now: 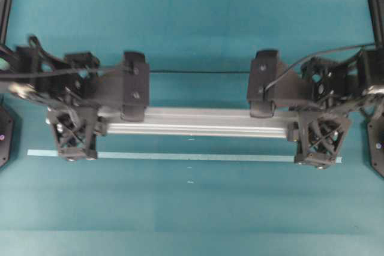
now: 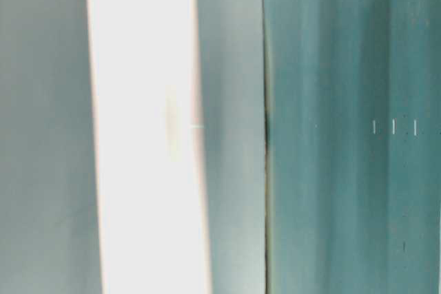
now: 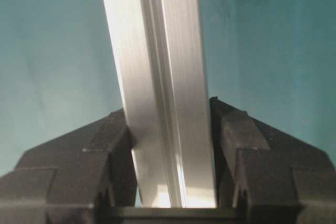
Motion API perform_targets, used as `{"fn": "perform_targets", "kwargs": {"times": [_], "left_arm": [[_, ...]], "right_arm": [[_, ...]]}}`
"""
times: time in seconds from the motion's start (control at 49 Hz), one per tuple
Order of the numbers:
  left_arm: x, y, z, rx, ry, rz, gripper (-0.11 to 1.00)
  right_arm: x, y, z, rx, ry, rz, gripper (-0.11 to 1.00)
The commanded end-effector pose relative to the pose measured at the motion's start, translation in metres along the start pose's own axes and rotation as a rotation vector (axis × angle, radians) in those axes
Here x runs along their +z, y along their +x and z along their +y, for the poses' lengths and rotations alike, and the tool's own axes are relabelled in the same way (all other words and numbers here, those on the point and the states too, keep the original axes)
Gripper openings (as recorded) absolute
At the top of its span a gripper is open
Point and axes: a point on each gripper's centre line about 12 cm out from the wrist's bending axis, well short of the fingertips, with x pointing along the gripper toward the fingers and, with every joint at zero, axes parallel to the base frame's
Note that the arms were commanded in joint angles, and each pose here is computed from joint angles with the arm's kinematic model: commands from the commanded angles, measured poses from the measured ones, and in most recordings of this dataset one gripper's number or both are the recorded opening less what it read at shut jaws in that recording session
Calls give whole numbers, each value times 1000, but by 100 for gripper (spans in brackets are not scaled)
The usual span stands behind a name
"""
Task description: Lift the metal rail with both hands and move it towards you.
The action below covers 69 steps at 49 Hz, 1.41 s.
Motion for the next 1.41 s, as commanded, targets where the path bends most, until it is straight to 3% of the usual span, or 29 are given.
{"fn": "perform_targets", "kwargs": {"times": [0.0, 0.245, 0.511, 0.797, 1.389], "left_arm": [[0, 9, 4, 6, -22, -18, 28], [-11, 48, 7, 8, -40, 6, 28], [-20, 72, 9, 8, -44, 17, 28], [-22, 94, 9, 5, -69, 2, 28], [-22, 128, 4, -4, -55, -22, 28]], "right_arm": [[1, 9, -2, 6, 18, -31, 41], [-8, 49, -7, 0, 22, -26, 41], [-13, 84, -8, -5, -18, -21, 41], [-12, 109, -10, -11, -70, 9, 41], [-24, 137, -10, -7, -63, 31, 41]]}}
